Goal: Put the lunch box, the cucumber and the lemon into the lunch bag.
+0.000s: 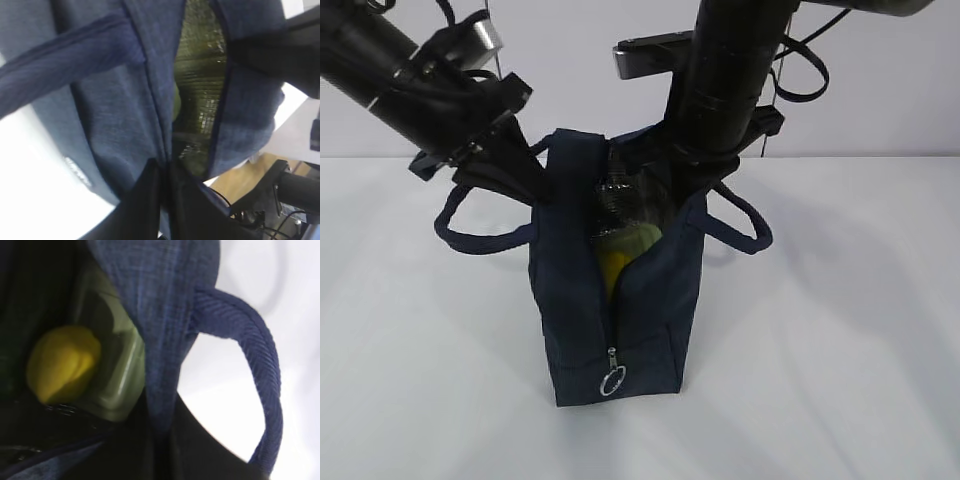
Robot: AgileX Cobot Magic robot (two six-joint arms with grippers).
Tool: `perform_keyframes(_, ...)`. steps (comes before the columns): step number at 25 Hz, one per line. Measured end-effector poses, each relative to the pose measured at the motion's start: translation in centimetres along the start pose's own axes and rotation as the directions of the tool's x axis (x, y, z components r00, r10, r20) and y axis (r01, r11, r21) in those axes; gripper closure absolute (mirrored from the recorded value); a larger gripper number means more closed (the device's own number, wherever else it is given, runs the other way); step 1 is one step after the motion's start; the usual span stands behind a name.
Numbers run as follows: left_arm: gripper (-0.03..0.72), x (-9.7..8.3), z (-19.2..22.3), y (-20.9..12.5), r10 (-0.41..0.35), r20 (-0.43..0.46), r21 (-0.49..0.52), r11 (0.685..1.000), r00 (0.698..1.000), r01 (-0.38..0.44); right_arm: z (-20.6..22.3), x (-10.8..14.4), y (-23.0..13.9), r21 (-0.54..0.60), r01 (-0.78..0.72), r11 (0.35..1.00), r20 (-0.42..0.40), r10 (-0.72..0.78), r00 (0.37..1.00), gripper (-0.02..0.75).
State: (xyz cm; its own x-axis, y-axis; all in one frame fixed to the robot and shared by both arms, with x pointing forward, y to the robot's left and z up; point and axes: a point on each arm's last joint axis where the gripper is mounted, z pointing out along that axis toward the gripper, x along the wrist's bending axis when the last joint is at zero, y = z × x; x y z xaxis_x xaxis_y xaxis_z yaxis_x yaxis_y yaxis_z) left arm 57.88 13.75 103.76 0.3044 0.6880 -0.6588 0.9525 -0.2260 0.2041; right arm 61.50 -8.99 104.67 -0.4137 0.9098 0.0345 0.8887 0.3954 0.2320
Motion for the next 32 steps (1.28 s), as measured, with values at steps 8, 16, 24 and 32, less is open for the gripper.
perform_keyframes(8, 0.611, -0.7, 1.2, 0.1, 0.017, 0.002, -0.010, 1.000, 1.000, -0.017, 0.0, 0.2, 0.0, 0.003, -0.008, 1.000, -0.026, 0.008, 1.000, 0.650)
perform_keyframes(16, 0.305, -0.8, 1.2, 0.0, 0.017, 0.008, 0.009, 1.000, 1.000, -0.017, 0.0, 0.4, 0.0, 0.003, -0.014, 1.000, -0.045, 0.014, 0.999, 0.290)
perform_keyframes(24, 0.291, -2.1, 0.1, 0.5, 0.056, 0.032, 0.022, 0.998, 0.998, -0.057, -0.6, 0.9, -0.1, -0.006, -0.026, 1.000, -0.099, 0.026, 0.995, 0.265)
perform_keyframes(32, 0.316, -1.8, -0.7, 0.7, 0.031, -0.073, 0.029, 0.999, 0.997, -0.029, -4.8, 0.2, -0.6, -0.108, 0.004, 0.994, -0.028, -0.007, 1.000, 0.265)
